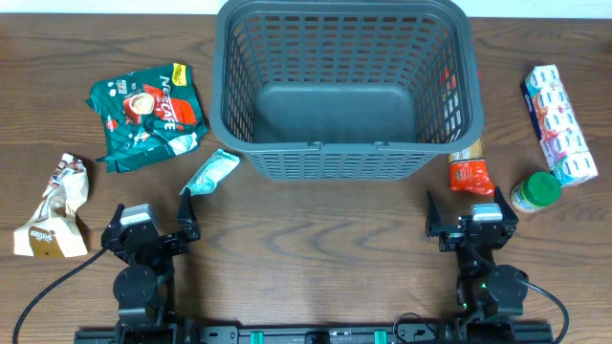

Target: Pack container

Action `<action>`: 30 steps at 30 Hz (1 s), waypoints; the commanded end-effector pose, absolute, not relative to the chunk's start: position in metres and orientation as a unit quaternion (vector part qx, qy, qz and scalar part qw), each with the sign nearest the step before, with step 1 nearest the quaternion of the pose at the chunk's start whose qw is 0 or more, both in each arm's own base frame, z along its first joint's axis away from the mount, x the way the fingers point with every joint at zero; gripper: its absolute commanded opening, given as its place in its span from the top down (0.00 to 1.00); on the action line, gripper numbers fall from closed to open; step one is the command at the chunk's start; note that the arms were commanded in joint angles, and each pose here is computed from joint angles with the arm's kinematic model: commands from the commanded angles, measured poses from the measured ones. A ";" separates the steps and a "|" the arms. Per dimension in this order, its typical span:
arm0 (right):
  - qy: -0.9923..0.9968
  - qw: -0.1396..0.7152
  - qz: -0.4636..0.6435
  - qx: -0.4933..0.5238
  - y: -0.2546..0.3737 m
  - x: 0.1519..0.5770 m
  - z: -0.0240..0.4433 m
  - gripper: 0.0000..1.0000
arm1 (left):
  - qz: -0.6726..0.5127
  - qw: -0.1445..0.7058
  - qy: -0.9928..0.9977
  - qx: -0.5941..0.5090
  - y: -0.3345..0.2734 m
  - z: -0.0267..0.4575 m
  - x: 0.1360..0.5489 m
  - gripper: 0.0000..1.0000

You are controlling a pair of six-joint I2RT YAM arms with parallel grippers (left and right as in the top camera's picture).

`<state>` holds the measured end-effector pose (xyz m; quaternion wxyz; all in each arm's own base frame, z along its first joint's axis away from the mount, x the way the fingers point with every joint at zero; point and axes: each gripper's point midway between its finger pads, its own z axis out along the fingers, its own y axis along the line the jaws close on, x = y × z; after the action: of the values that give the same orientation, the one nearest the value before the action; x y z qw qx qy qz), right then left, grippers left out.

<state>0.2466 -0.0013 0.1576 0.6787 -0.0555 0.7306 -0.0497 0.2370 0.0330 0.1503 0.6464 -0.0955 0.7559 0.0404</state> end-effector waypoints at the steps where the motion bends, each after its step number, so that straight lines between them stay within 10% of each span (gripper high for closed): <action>1: 0.729 0.680 -0.049 -0.067 0.002 0.246 0.157 0.01 | 0.049 0.628 0.770 -0.101 0.036 0.134 0.236 0.01; 30: 0.730 0.682 -0.018 -0.036 0.003 0.246 0.158 0.01 | 0.049 0.628 0.771 -0.101 0.036 0.134 0.236 0.01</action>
<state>0.2466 -0.0013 0.1577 0.6791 -0.0512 0.7308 -0.0457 0.2370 0.0330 0.1502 0.6462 -0.0954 0.7561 0.0405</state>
